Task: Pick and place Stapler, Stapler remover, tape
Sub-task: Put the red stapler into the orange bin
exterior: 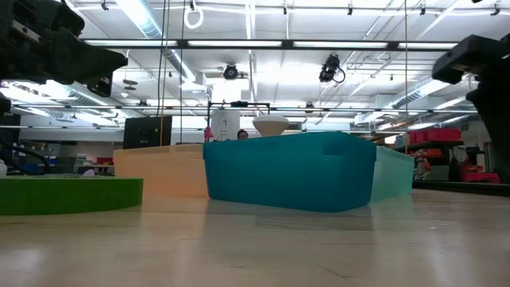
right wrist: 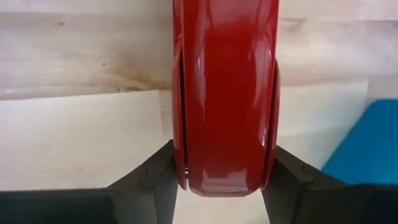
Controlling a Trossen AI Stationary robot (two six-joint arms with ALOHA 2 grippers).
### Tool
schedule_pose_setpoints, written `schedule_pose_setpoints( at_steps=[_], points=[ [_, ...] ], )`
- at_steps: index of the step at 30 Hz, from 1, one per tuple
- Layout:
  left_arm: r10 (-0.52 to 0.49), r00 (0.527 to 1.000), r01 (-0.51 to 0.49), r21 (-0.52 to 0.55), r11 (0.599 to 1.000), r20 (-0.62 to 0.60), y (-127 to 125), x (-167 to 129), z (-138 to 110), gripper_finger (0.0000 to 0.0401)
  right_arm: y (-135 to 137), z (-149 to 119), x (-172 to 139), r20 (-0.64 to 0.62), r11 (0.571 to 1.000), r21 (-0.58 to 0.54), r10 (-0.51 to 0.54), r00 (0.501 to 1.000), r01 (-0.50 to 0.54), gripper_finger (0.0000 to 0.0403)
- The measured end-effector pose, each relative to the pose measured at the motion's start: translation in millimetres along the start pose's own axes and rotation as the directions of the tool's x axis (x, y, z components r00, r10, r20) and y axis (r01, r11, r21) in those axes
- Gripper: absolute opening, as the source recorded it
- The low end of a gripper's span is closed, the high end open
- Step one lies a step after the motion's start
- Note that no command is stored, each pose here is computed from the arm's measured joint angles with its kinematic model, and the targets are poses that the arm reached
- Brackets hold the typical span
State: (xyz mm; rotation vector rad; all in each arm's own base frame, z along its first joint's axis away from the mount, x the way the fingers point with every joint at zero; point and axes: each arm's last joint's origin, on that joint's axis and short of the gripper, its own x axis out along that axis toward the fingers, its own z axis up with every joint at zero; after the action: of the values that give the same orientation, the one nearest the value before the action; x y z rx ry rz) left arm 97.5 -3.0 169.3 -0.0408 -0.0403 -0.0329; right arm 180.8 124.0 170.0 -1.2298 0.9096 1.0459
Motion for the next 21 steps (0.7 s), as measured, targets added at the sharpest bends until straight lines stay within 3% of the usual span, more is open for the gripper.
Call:
schedule_pose_setpoints(
  at_steps=[9, 16, 21],
  points=[
    [0.001, 1.0, -0.001, 0.0, 1.0, 0.0, 0, 0, 0, 0.0032, 0, -1, -2, 0.02, 0.998, 0.058, 0.005, 1.0, -0.006, 0.0171],
    [0.0, 1.0, 0.0, 0.0, 1.0, 0.0, 0, 0, 0, 0.0032, -2, 1, -5, 0.067, 0.981, 0.192, -0.005, 0.998, -0.008, 0.0171],
    [0.0, 1.0, 0.0, 0.0, 1.0, 0.0, 0, 0, 0, 0.0032, -6, 4, -11, 0.118, 0.942, 0.334, -0.075, 0.99, 0.031, 0.0171]
  ],
)
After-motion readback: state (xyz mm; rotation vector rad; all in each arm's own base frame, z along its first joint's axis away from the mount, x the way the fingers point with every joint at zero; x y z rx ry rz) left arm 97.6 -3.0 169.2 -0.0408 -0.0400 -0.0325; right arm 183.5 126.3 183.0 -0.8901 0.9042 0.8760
